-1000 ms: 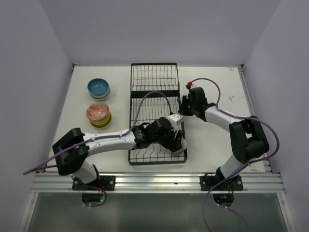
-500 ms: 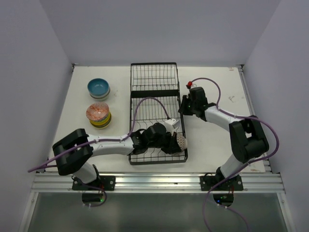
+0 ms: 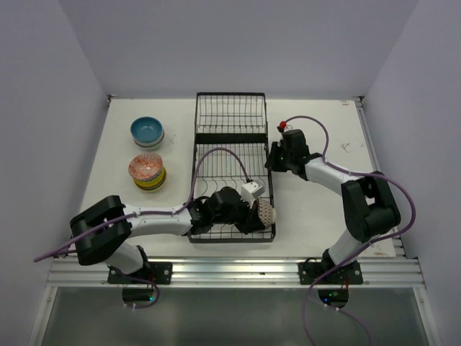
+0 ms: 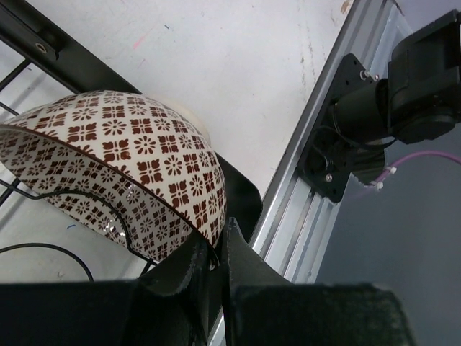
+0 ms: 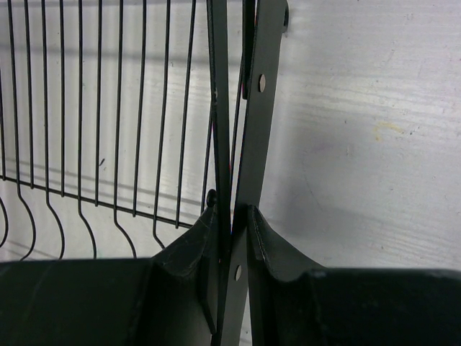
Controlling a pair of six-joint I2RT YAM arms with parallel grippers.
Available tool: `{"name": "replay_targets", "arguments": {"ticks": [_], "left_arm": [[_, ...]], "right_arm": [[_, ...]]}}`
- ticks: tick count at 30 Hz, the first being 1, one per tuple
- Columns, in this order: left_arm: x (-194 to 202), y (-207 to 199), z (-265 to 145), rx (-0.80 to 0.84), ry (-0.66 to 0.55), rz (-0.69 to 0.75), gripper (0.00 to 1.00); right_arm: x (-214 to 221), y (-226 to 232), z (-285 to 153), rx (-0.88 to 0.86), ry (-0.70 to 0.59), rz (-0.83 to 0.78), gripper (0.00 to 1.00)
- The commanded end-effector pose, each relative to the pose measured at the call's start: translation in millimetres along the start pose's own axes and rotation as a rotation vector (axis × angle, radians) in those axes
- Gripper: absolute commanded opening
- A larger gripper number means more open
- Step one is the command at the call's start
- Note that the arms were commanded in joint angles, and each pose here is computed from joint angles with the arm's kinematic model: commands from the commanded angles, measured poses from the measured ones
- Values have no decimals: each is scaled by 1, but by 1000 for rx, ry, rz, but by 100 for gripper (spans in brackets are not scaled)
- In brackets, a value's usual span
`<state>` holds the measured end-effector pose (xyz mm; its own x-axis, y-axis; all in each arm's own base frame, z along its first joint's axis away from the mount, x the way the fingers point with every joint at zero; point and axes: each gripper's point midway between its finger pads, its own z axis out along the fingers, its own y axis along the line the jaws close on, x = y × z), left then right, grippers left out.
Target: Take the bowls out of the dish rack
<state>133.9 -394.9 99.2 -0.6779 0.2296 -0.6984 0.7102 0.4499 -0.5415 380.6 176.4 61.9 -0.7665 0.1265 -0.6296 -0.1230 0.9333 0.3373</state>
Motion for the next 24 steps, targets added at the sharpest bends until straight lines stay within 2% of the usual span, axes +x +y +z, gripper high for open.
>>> {"name": "replay_targets", "arguments": {"ticks": [1, 9, 14, 24], "left_arm": [[-30, -31, -18, 138, -134, 155, 0], [-58, -46, -45, 202, -357, 102, 0], [-78, -45, -62, 195, -497, -19, 0], [-104, -35, -83, 185, -670, -262, 0]], "right_arm": [[35, -32, 7, 102, 119, 30, 0], [36, -36, 7, 116, 122, 26, 0], [37, -37, 8, 118, 126, 29, 0], [37, -40, 7, 129, 125, 29, 0]]}}
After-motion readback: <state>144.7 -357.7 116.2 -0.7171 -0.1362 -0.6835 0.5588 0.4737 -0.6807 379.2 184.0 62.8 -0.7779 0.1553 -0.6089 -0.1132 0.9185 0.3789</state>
